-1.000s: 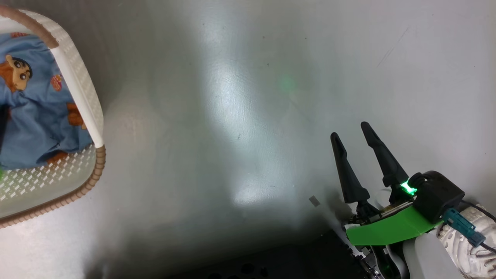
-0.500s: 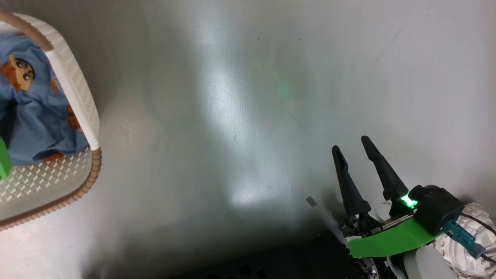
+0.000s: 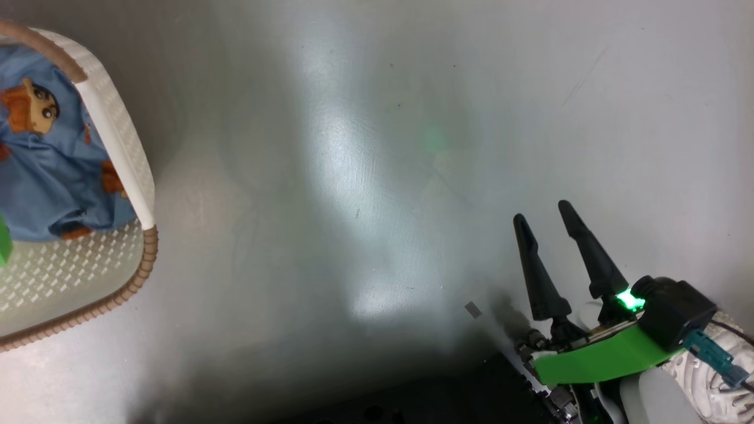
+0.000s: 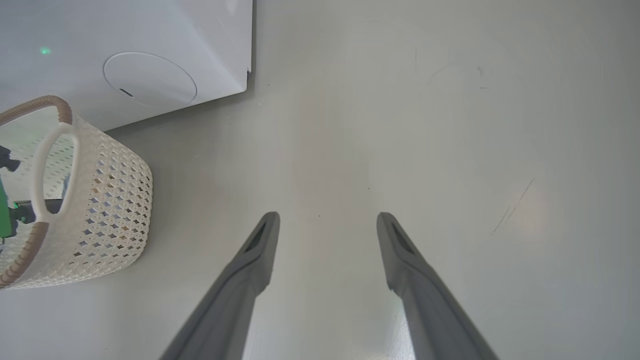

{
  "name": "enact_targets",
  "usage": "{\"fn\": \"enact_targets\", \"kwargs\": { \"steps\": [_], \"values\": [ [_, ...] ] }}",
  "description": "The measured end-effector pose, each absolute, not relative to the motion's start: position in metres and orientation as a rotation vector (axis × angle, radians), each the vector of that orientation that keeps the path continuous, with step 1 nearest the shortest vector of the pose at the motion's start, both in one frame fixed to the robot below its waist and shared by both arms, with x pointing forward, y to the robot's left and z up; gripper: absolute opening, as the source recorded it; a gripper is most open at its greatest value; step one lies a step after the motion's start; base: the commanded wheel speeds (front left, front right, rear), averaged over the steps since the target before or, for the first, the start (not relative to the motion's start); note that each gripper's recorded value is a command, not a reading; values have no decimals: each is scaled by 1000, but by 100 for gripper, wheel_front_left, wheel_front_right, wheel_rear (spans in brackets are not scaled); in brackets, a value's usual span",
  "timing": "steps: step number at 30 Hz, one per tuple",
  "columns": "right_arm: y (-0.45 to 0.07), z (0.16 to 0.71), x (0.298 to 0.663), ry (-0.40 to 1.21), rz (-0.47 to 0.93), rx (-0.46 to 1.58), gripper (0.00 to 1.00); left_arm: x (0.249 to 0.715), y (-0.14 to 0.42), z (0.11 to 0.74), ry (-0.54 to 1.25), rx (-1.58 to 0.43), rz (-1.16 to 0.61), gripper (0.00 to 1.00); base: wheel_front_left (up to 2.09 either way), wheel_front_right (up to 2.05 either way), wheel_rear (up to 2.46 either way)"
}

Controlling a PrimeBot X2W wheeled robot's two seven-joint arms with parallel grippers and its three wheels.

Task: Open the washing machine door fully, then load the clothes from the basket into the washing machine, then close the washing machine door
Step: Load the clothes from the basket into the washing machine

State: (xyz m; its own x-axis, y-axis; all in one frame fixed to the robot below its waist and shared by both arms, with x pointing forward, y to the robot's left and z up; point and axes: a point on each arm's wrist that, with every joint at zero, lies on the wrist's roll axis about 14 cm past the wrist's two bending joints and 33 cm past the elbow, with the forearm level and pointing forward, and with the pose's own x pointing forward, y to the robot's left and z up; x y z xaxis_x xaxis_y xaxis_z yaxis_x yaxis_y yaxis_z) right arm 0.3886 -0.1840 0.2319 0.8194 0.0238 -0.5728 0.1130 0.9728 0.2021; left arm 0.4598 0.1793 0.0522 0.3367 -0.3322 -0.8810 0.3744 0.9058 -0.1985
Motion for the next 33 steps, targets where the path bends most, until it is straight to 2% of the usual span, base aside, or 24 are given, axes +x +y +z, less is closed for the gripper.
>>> {"fn": "enact_targets", "kwargs": {
  "steps": [14, 33],
  "values": [
    [-177, 247, 441, 468, 3, 240, 100, 512, 182, 91, 939, -87, -360, 0, 0, 0, 0],
    [-172, 284, 465, 362, 34, 231, 100, 497, 189, 149, 816, -164, -266, 0, 0, 0, 0]
  ]
}}
